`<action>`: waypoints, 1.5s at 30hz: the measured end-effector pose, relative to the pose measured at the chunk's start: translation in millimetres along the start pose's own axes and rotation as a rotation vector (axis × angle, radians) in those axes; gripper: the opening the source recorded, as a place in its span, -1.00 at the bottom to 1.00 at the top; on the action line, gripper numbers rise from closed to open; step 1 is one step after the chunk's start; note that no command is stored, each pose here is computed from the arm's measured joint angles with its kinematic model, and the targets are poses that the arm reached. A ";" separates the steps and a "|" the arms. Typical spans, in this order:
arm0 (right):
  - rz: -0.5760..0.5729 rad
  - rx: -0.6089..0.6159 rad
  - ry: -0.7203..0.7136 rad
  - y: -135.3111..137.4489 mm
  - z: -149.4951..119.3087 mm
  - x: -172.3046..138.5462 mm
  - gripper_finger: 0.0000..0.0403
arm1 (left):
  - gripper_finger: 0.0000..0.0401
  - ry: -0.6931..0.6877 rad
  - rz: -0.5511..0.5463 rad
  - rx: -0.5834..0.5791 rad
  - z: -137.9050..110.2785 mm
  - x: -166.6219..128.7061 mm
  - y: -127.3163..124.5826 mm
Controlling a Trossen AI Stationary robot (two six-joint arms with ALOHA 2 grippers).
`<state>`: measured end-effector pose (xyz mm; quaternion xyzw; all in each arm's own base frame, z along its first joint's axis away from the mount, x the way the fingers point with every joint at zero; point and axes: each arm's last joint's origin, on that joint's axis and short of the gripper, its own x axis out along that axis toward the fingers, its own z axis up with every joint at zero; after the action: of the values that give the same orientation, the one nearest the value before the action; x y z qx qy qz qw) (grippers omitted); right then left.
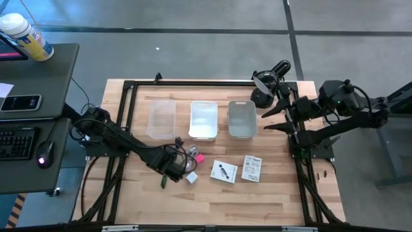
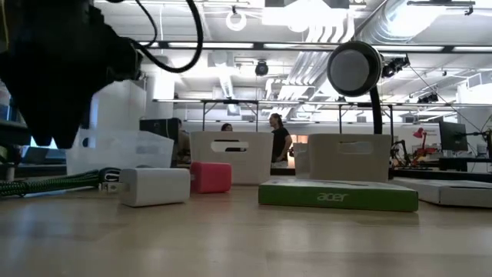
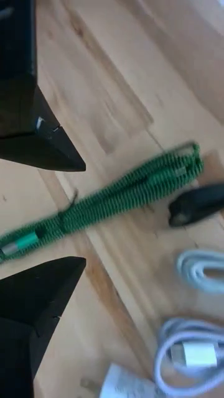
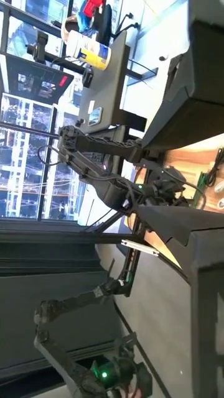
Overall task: Pick and place items into bin
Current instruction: Put the green USB cord into the transparent bin
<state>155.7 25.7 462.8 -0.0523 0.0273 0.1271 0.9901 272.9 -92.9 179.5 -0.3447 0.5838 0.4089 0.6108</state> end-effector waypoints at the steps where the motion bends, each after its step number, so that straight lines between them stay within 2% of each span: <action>1: -0.005 0.000 -0.002 -0.2 0.2 0.0 -0.28 | 0.12 0.002 0.001 0.004 1.2 2.5 -1.4; 6: -0.008 -0.001 -0.010 -0.4 1.0 0.0 -0.28 | 0.12 0.014 0.001 0.039 5.3 11.4 -6.6; 12: -0.009 -0.001 -0.011 -0.4 1.1 0.0 -0.28 | 0.12 0.040 0.053 0.036 4.8 12.5 -2.1; 20: -0.009 -0.005 -0.003 -0.3 0.4 0.0 -0.28 | 0.12 0.079 -0.007 0.016 1.8 29.4 -0.7; 27: -0.009 -0.006 -0.003 -0.3 0.4 0.0 -0.28 | 0.12 0.073 -0.003 0.023 1.8 32.6 1.2; 32: -0.009 -0.006 -0.003 -0.3 0.4 0.0 -0.28 | 0.11 0.088 -0.065 0.014 -0.4 45.1 3.1; 38: -0.031 -0.005 -0.001 -1.0 0.3 0.0 -0.28 | -0.09 0.094 -0.070 0.001 -0.8 47.2 4.1; 45: -0.032 -0.005 0.000 -1.0 0.2 0.0 -0.28 | -0.47 0.095 -0.064 0.005 -1.2 47.8 4.5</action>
<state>155.9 24.8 463.2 -0.0553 0.0261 0.1114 0.9919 267.5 -87.4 132.1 -0.3808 0.6019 0.3709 0.5959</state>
